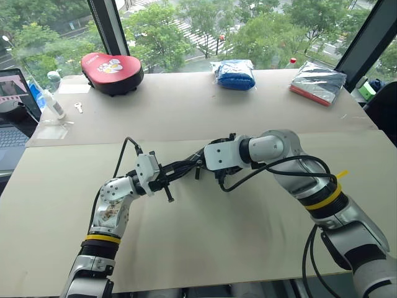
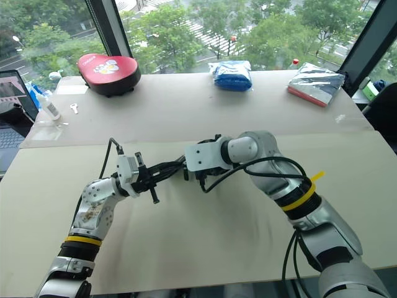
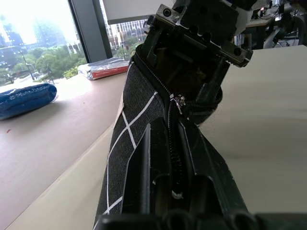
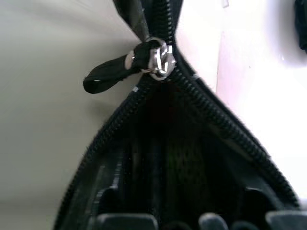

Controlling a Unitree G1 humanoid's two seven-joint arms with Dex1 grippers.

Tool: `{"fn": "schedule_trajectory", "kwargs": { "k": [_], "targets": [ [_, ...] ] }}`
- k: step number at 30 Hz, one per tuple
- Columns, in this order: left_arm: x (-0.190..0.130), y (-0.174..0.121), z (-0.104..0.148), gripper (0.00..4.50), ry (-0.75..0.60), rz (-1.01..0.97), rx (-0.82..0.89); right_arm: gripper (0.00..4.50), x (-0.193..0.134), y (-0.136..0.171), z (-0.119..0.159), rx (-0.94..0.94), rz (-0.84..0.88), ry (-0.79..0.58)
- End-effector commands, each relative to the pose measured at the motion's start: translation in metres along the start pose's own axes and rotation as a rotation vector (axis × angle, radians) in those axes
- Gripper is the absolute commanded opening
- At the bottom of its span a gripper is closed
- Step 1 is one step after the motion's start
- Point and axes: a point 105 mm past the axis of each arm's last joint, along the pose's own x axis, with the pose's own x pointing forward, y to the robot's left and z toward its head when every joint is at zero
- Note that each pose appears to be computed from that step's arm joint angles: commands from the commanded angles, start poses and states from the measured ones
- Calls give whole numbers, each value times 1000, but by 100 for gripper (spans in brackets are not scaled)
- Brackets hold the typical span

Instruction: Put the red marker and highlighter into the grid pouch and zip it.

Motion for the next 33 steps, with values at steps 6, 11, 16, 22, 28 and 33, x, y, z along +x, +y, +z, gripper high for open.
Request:
{"fn": "schedule_trajectory", "kwargs": {
  "k": [6,11,16,22,28,33],
  "targets": [
    [3,2,9,0,-28,-1,49,330,-71,-24,-15,241,-100,-122],
    [0,1,8,0,-23,-4,49,330,-123,4,-3,565,-17,-393],
    [-1,3,7,0,-14,-7,50,330,-123,52,-4,781,81,-380],
    [0,3,6,0,-11,-17,50,330,-79,92,8,987,105,-329],
    [4,1,6,0,-14,-38,45,330,-27,80,-6,1132,-57,-225],
    [8,1,6,0,-20,-44,44,330,-3,60,14,1130,-82,-288]
  ]
}}
